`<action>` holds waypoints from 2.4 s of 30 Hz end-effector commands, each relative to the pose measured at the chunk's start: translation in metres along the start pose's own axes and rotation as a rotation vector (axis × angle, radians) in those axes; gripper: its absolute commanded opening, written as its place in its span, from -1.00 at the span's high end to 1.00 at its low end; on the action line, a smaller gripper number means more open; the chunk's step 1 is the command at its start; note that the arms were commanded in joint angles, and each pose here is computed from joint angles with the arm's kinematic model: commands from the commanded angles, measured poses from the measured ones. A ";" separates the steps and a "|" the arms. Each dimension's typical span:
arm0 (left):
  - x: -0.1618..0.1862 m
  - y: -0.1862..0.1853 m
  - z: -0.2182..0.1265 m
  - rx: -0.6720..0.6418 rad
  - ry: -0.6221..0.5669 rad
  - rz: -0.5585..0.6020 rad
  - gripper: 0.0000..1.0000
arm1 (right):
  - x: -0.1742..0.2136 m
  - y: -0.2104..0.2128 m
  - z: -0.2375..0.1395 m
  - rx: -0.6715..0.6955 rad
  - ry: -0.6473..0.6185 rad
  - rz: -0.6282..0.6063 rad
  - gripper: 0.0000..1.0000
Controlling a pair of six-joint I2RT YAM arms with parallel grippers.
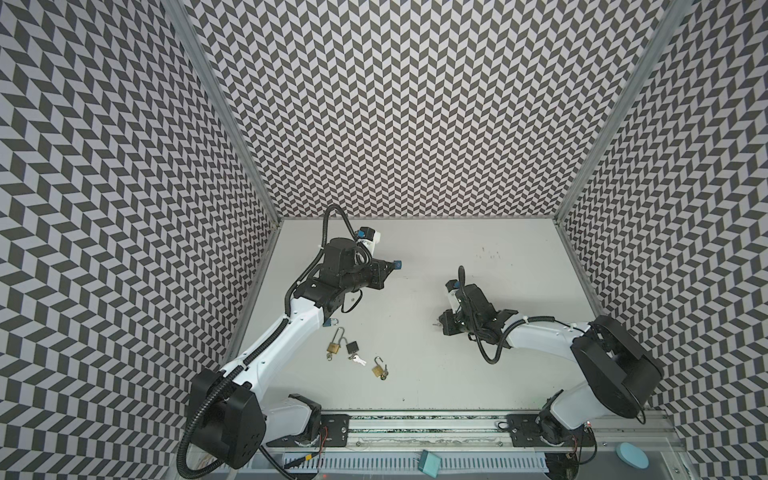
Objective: Lock with the key
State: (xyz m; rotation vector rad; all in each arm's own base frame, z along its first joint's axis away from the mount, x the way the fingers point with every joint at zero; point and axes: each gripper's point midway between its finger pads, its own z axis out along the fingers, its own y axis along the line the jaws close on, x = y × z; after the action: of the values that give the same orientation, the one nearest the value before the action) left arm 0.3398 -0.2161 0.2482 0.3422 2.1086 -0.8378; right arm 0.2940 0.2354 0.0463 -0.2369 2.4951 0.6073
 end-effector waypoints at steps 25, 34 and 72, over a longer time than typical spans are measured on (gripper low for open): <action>-0.011 -0.001 -0.014 0.020 -0.060 -0.001 1.00 | 0.008 0.017 -0.003 -0.146 0.019 0.022 1.00; -0.013 -0.011 -0.017 0.090 -0.062 0.000 1.00 | -0.022 0.019 -0.029 -0.110 -0.102 0.000 0.21; -0.016 -0.125 -0.066 0.549 -0.014 0.128 1.00 | -0.133 0.193 -0.200 -0.279 -0.673 -1.286 -0.52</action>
State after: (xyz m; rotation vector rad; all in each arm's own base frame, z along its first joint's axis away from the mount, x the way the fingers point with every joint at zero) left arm 0.2555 -0.2607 0.3301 0.7065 1.8311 -1.3090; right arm 0.2491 0.3156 0.3314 -1.2959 1.2541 0.4575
